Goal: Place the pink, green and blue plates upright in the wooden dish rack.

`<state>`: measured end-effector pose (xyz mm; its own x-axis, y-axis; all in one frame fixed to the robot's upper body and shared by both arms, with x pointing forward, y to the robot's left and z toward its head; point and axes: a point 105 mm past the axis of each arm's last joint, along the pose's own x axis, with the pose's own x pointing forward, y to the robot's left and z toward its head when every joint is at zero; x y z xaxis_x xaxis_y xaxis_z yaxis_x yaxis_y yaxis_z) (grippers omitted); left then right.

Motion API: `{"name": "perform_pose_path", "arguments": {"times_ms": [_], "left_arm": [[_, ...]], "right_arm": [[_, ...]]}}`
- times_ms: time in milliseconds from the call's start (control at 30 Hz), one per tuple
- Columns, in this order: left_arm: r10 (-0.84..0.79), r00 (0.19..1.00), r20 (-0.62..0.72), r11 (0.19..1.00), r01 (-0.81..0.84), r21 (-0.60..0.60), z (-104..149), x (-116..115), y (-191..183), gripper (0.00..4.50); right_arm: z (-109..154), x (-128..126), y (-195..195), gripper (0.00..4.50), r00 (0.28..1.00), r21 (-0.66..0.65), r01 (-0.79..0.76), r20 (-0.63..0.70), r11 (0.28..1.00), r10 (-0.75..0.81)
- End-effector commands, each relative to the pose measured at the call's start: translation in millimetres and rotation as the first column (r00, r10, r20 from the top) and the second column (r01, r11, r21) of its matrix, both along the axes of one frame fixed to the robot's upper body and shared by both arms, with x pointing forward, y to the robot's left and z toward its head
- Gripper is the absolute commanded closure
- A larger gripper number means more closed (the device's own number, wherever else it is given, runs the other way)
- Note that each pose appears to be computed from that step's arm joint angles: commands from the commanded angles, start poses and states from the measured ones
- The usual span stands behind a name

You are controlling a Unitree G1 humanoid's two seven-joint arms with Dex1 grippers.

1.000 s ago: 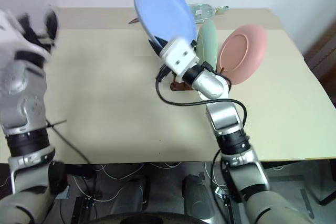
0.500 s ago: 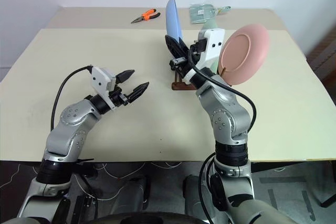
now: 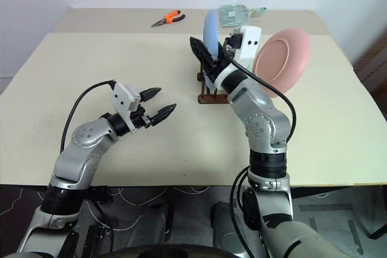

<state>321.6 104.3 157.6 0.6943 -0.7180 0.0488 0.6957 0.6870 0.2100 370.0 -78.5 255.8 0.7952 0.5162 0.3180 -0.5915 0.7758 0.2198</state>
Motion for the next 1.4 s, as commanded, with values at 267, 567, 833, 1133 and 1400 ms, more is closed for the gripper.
{"name": "perform_pose_path", "arguments": {"times_ms": [267, 567, 833, 1133, 1400], "left_arm": [[-0.017, 0.999, 0.046, 1.0, 0.017, 0.009, 9.5, -5.4, -5.8, 0.91], [-0.045, 0.999, 0.03, 0.999, 0.045, 0.01, 5.1, 2.0, -11.3, 0.91], [-0.094, 0.995, 0.04, 0.994, 0.092, 0.056, 2.8, 8.9, -15.9, 0.91], [-0.175, 0.983, 0.052, 0.982, 0.17, 0.079, 0.9, 10.5, -30.7, 0.91], [-0.175, 0.983, 0.063, 0.982, 0.17, 0.078, -0.3, 9.7, -34.3, 0.91]], "right_arm": [[53.6, -13.3, -8.9, 1.47, 0.923, -0.294, 0.148, 0.385, 0.944, -0.024], [67.1, -28.2, -79.0, 1.47, 0.878, -0.383, 0.337, 0.458, 0.86, -0.14], [68.1, -46.7, -193.3, 0.68, 0.76, -0.363, 0.634, 0.457, 0.683, -0.462], [7.8, -48.0, -240.3, 3.55, 0.752, -0.644, 0.633, 0.382, 0.428, -0.538], [-22.8, -32.3, -213.7, 3.55, 0.837, -0.739, 0.524, 0.354, 0.424, -0.418]]}}
